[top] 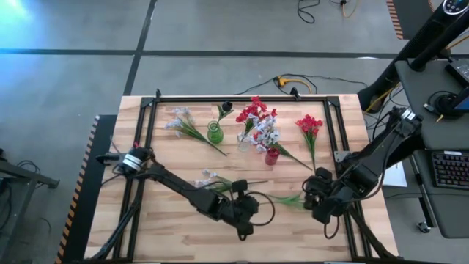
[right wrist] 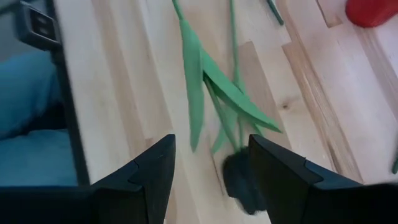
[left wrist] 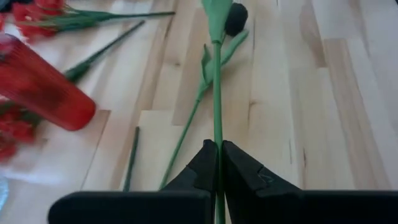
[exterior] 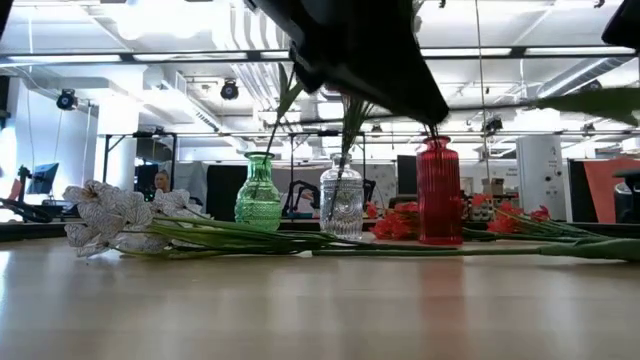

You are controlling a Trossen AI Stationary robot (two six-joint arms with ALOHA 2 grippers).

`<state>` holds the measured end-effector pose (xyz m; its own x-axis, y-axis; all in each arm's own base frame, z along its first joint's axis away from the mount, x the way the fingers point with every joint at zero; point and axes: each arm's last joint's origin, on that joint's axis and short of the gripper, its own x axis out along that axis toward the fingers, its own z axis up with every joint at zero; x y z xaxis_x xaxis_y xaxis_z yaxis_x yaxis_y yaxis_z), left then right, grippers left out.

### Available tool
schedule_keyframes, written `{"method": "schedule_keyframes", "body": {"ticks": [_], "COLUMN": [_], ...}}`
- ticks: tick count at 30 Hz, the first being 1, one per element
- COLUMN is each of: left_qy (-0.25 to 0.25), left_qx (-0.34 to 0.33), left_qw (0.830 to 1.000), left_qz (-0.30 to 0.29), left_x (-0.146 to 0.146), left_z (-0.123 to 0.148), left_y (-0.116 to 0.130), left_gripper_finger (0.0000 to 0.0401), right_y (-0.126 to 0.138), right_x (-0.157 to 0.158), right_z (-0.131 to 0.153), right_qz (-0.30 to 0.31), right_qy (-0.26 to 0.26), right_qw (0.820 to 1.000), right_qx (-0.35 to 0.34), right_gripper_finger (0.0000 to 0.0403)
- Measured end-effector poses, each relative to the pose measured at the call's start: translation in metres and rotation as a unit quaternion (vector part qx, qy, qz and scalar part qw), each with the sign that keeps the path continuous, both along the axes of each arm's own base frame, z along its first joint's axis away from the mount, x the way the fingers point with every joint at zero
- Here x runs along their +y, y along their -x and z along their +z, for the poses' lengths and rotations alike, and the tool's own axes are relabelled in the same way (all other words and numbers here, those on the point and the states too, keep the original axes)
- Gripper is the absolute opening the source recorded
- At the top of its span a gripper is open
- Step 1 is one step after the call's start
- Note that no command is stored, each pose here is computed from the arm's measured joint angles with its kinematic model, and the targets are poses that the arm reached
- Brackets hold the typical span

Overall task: Sort flowers into vase by color
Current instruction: Put the bottom black tulip into the green vase

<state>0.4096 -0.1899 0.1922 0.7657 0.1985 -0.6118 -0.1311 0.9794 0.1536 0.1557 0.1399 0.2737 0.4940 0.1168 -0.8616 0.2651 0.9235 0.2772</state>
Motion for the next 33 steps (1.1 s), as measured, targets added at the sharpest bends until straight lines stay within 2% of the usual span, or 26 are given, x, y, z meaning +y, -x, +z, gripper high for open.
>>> {"method": "schedule_keyframes", "body": {"ticks": [7, 12, 17, 24, 30, 33], "left_qy": [-0.017, -0.028, -0.02, -0.034, -0.044, -0.049], "left_qx": [-0.005, 0.007, -0.021, -0.107, -0.182, -0.233], "left_qw": [1.0, 0.998, 0.996, 0.988, 0.98, 0.971], "left_qz": [0.004, 0.048, 0.081, 0.102, 0.059, 0.027], "left_x": [-0.012, -0.014, -0.011, -0.003, -0.002, -0.002], "left_z": [0.022, 0.026, 0.031, 0.049, 0.071, 0.081], "left_y": [0.025, 0.06, 0.095, 0.131, 0.151, 0.157], "left_gripper_finger": [0.0, 0.0, 0.0, 0.0, 0.0, 0.0], "right_y": [0.008, 0.016, 0.02, 0.013, 0.002, -0.005], "right_x": [-0.012, -0.021, -0.026, -0.021, -0.013, -0.008], "right_z": [0.021, 0.032, 0.042, 0.05, 0.048, 0.046], "right_qz": [0.002, 0.006, 0.011, 0.034, 0.041, 0.045], "right_qy": [0.002, -0.001, -0.008, 0.017, 0.066, 0.095], "right_qw": [0.996, 0.992, 0.986, 0.973, 0.964, 0.956], "right_qx": [-0.087, -0.122, -0.164, -0.226, -0.256, -0.275], "right_gripper_finger": [0.0194, 0.0194, 0.0194, 0.0194, 0.0194, 0.0194]}}
